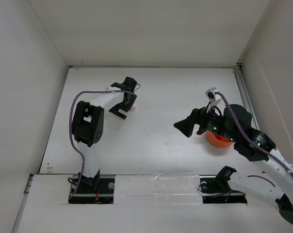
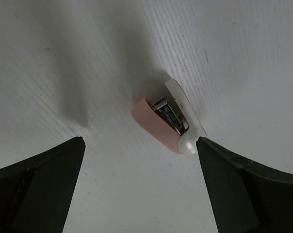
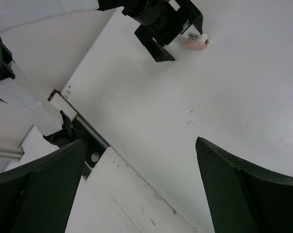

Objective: Sort the stationery into containers
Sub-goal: Pick up the stapler from the center of the board.

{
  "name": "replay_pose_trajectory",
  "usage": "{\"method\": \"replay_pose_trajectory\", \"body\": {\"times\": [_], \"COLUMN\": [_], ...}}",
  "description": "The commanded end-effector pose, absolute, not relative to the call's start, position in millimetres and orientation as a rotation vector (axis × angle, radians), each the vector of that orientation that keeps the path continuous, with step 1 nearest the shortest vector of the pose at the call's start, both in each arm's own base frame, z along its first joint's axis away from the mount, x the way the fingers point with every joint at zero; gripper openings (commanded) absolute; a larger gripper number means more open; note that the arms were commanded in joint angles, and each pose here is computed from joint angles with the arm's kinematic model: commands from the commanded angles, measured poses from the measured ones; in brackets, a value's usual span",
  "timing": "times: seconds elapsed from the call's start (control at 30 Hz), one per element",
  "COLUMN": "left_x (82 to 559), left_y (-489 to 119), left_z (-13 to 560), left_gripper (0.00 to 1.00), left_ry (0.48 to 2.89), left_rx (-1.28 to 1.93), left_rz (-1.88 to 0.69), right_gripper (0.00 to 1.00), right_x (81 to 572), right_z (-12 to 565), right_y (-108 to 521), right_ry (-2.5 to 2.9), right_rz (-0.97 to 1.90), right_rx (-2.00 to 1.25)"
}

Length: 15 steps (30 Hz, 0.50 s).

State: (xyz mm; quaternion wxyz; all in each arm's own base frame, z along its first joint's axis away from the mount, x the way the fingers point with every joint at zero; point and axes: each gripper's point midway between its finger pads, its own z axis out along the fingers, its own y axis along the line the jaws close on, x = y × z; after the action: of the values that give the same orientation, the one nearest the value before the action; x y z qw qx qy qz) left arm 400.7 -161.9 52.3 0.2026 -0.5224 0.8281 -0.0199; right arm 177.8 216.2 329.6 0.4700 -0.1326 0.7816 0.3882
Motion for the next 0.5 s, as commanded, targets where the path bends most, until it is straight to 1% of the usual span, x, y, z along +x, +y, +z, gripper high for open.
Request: {"method": "replay_pose_trajectory", "body": {"times": [0.0,0.13,0.3,0.47], "left_x": [401.6,406.1,410.5,421.8], "left_y": [-159.4,-150.2,-147.5,-149.8], "left_z": [63.2,54.6,50.5,57.4], "left_gripper": [0.99,0.99,0.99,0.99], "left_ry": [2.227,2.211,2.184,2.170], "left_rx": [-1.609,-1.647,-1.683,-1.677], "left_rz": [-0.054,-0.008,-0.011,-0.066], "right_gripper": [1.00,1.00,1.00,1.00], "right_x": [176.1,169.3,165.5,164.6], "right_z": [341.0,341.9,337.9,333.8], "right_y": [223.7,222.3,222.2,223.1], "right_ry": [1.854,1.835,1.844,1.851], "right_rz": [0.997,1.021,1.024,1.023], "right_rx": [-0.353,-0.368,-0.378,-0.394]}}
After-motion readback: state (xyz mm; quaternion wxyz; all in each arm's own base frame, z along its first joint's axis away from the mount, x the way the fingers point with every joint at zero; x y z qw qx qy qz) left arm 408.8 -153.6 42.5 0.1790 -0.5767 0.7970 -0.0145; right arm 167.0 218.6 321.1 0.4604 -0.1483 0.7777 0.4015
